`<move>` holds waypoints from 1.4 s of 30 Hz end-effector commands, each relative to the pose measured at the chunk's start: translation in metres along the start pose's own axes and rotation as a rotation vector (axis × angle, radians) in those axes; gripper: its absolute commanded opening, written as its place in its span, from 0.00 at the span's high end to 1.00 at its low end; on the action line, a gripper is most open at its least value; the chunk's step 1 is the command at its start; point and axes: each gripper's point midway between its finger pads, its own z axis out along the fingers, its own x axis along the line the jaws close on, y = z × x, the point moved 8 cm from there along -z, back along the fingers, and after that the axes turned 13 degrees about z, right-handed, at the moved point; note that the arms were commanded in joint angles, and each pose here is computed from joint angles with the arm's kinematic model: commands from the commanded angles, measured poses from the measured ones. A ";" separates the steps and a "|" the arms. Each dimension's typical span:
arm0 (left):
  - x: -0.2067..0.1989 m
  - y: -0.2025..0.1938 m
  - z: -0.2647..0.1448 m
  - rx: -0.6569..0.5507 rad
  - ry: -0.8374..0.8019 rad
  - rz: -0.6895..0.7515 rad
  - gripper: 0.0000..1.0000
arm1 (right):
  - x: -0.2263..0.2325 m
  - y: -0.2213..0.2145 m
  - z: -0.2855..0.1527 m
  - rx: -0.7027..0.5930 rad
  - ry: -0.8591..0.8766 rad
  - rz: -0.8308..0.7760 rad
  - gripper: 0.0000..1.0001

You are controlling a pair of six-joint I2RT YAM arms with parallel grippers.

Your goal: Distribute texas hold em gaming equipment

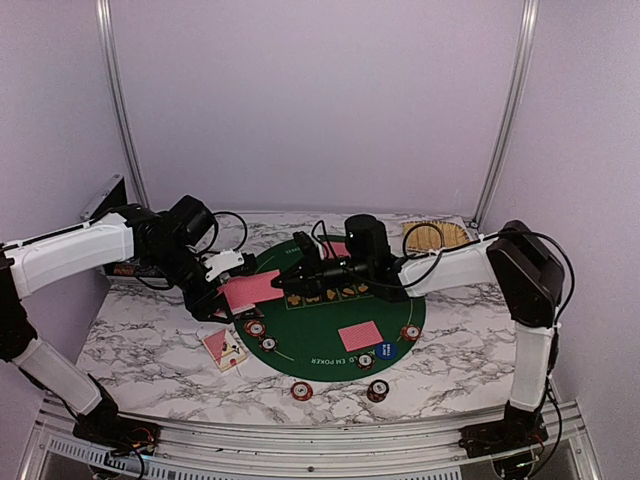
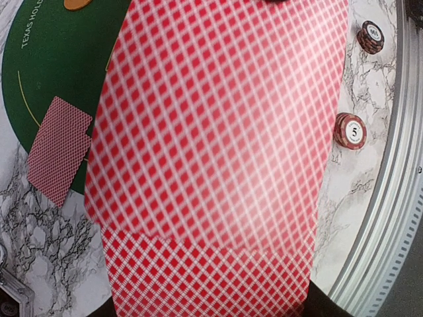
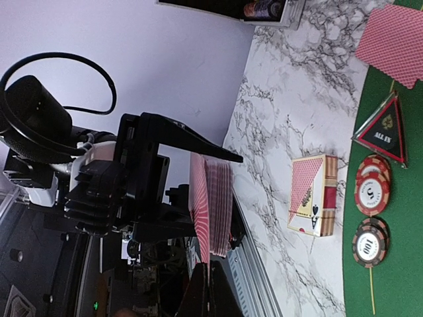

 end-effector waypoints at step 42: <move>-0.005 -0.002 -0.006 -0.026 -0.019 0.004 1.00 | -0.121 -0.013 -0.172 -0.185 -0.719 0.096 1.00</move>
